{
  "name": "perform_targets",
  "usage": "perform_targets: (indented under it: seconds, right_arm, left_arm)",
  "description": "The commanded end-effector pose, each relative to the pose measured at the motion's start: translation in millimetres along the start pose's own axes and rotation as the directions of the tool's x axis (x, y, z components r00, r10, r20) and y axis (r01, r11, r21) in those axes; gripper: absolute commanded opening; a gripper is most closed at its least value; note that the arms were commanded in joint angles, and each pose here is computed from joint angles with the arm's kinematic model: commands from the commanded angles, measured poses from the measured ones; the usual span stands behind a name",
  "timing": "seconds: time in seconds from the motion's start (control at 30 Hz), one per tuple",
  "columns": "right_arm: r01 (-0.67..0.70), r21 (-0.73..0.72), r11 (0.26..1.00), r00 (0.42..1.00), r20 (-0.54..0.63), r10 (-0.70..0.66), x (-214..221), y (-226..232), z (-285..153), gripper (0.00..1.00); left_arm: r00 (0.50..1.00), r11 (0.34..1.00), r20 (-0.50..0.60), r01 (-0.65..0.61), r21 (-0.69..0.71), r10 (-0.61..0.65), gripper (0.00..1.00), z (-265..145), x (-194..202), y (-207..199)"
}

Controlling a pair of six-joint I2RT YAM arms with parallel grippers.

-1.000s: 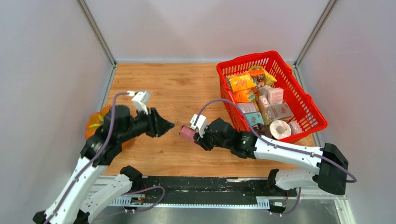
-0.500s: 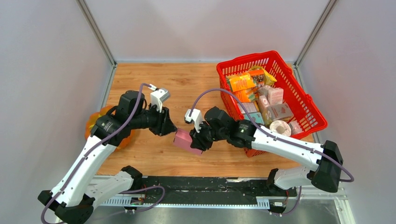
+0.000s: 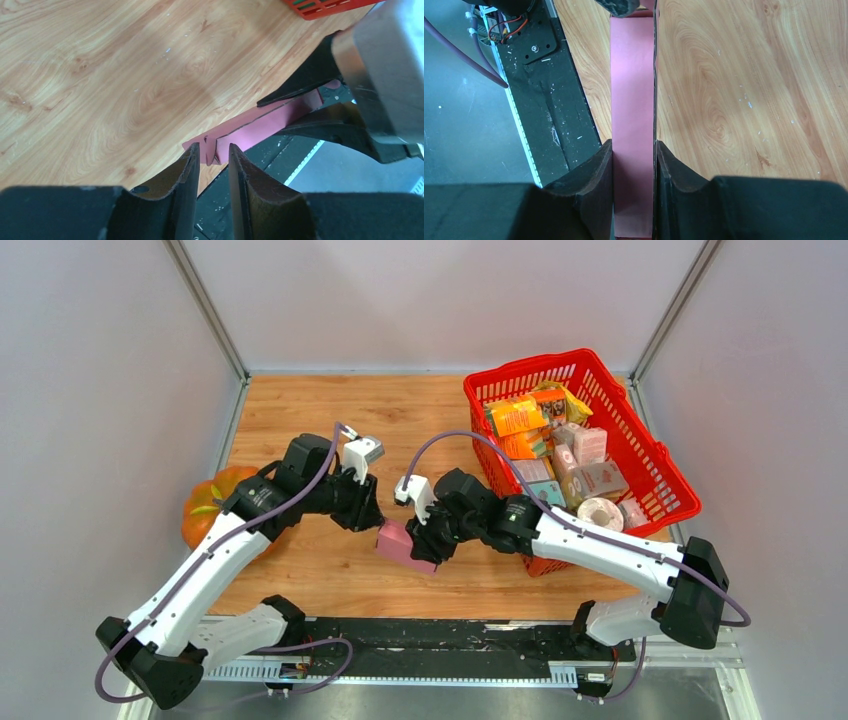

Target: Fold the paper box

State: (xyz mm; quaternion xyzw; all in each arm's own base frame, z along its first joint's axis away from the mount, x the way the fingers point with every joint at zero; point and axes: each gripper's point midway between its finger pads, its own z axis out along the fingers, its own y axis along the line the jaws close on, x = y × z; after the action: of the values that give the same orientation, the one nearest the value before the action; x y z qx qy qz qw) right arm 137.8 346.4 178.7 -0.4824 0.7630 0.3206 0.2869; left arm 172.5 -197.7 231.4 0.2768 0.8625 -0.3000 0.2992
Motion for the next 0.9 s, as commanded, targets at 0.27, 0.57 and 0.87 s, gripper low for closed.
perform_targets:
  seconds: [0.27, 0.57, 0.87]
  right_arm:
    - [0.015, -0.030, 0.999, 0.998, 0.063, -0.013, -23, 4, -3, 0.21]
    - [-0.049, 0.051, 0.997, 0.997, 0.069, 0.045, -27, -13, 13, 0.19]
    - [-0.019, 0.244, 0.970, 0.999, 0.034, 0.012, -11, -61, 55, 0.13]
  left_arm:
    - [0.998, 0.998, 0.010, -0.069, -0.001, 0.069, 0.16, 14, -8, 4]
    - [0.999, 0.993, 0.001, -0.050, -0.108, 0.050, 0.00, 33, 3, 17]
    - [0.974, 0.960, 0.203, 0.148, -0.238, -0.100, 0.00, 72, 16, 57]
